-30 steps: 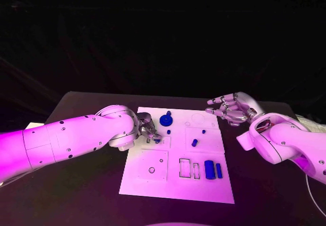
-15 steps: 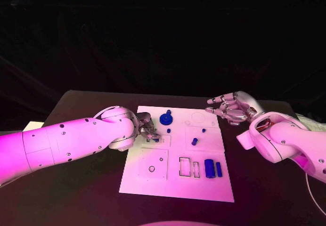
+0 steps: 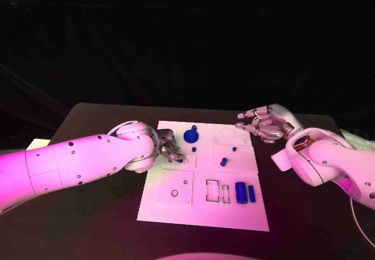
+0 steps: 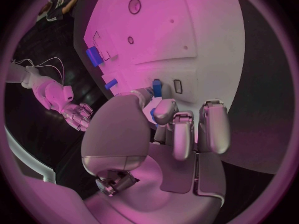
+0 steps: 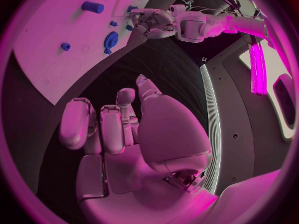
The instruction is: Assemble the parts on the task board
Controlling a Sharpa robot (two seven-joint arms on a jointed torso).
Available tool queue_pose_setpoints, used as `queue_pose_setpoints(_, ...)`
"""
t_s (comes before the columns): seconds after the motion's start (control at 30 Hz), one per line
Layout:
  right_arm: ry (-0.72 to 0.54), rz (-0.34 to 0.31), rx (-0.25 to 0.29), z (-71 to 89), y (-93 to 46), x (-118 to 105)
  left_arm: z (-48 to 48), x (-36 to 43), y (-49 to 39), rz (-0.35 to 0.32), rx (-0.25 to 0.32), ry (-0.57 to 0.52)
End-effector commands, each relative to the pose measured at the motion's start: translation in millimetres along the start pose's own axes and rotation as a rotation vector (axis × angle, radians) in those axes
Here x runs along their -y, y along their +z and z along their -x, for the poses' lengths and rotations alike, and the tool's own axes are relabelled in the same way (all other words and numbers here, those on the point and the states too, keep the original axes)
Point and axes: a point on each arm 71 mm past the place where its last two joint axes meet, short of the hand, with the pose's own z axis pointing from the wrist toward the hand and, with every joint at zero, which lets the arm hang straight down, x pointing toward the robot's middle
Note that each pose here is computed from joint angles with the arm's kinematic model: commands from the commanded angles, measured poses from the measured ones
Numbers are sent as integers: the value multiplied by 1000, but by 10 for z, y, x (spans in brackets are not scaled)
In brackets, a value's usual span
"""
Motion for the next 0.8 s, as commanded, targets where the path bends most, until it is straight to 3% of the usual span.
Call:
queue_pose_setpoints(0.03, -12, 14, -16, -20, 1, -9, -40, -8, 4, 9, -43, 38)
queue_pose_setpoints(0.8, -13, 11, -17, -20, -6, -8, -71, 39, 57, 11, -89, 8)
